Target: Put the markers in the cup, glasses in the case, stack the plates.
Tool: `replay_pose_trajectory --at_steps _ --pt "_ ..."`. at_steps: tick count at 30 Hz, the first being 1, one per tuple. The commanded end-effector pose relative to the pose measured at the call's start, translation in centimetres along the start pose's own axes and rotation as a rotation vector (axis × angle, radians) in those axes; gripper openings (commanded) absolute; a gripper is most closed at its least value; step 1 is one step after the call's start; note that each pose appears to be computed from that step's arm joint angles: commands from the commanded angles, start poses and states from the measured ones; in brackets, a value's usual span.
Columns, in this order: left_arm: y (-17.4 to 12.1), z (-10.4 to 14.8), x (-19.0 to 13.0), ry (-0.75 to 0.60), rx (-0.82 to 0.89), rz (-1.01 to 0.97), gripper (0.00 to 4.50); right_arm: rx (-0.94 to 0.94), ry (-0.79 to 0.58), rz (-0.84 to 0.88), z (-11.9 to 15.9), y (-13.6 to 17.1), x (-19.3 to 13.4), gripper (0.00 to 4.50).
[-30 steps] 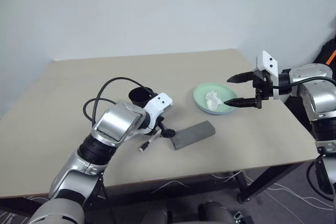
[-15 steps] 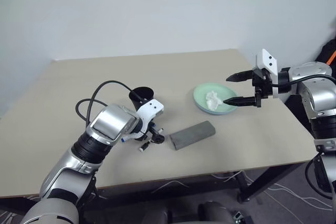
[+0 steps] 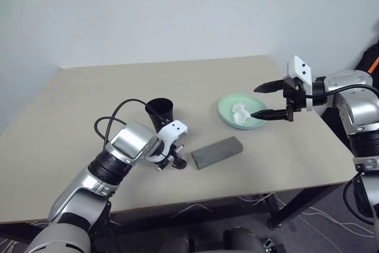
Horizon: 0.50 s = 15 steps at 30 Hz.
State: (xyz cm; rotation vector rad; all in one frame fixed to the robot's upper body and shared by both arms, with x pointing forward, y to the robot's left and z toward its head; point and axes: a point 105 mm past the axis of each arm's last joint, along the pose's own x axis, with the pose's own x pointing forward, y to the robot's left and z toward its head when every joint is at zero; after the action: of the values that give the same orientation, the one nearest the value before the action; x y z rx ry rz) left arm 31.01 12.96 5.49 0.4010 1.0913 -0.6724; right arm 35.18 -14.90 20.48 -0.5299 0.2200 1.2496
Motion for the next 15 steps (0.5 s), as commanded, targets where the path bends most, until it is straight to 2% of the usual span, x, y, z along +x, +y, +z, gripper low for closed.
replay_pose_trajectory --at_steps 1,3,4,6,15 --pt "0.68 0.31 0.13 -0.002 0.005 0.029 4.44 -0.040 -0.019 -0.022 1.16 -0.10 -0.55 4.50" --pt "0.74 0.22 0.32 0.002 0.006 0.030 4.44 -0.040 -0.019 -0.023 1.19 -0.09 -0.55 4.50" --pt "0.76 0.19 0.38 0.003 0.006 0.030 4.07 -0.040 -0.019 -0.024 1.21 -0.09 -0.56 4.50" --pt "0.82 0.17 0.50 0.005 0.008 0.033 3.60 -0.040 -0.020 -0.027 1.25 -0.14 -0.59 4.50" --pt "0.73 -0.03 0.67 0.014 0.015 0.033 0.42 -0.044 -0.020 -0.031 1.37 -0.31 -0.55 4.50"
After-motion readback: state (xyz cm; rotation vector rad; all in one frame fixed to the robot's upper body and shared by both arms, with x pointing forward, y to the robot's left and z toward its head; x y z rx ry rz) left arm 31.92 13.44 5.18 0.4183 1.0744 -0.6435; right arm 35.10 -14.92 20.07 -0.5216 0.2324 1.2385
